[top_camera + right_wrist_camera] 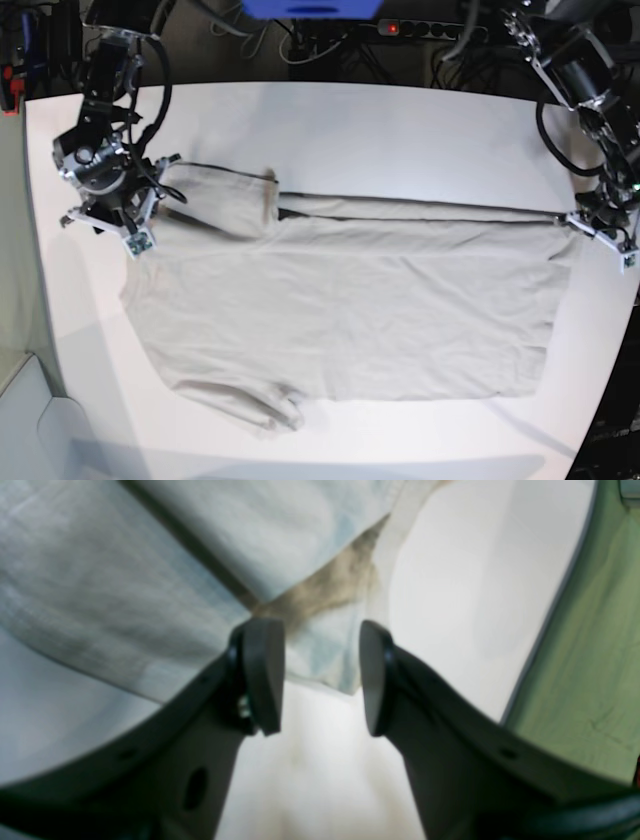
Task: Layout the t-shirt on the table in an organized manner, then fold the t-shirt properly
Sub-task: 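Open the left gripper and release the folded edge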
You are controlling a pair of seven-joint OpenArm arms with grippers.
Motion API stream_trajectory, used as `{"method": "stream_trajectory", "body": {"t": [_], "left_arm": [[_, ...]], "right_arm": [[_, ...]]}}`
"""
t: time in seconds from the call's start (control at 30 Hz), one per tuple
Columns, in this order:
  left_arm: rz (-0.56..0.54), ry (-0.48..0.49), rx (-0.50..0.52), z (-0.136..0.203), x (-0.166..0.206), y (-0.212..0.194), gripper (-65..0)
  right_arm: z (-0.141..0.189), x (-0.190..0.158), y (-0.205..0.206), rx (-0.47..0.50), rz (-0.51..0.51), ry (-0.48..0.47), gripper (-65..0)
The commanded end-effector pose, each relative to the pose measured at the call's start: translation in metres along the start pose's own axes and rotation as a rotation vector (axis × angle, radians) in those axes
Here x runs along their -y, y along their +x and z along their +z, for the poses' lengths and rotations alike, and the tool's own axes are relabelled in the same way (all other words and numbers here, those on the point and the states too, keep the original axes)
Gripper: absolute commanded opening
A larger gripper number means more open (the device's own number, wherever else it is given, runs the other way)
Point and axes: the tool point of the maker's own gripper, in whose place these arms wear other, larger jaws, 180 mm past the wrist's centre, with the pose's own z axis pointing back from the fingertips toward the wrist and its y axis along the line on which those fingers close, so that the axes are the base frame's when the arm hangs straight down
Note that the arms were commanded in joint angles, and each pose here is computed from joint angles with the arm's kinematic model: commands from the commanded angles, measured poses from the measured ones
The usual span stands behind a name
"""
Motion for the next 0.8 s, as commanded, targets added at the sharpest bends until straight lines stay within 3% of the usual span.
{"method": "stream_trajectory", "body": {"t": [0.0, 0.37, 0.53, 0.7, 0.77], "left_arm": [[-0.012, 0.001, 0.044, 0.001, -0.001, 0.020, -65.0], [-0.012, -0.017, 0.067, -0.004, 0.005, 0.022, -65.0], [0.035, -0.007, 0.219, 0.002, -0.001, 0.058, -65.0], [0.006, 0.003, 0.248, 0.013, -0.003, 0.068, -65.0], [-0.019, 0.019, 0.203, 0.017, -0.008, 0.054, -65.0]], "right_arm": [[0.004, 0.009, 0.011, 0.038, 0.001, -0.023, -39.7], [0.004, 0.008, 0.010, 0.037, 0.001, -0.022, -39.7], [0.004, 0.008, 0.010, 0.037, 0.001, -0.022, -39.7], [0.004, 0.007, 0.007, 0.030, 0.001, -0.018, -39.7], [0.004, 0.005, 0.005, 0.026, 0.002, -0.016, -39.7]]}}
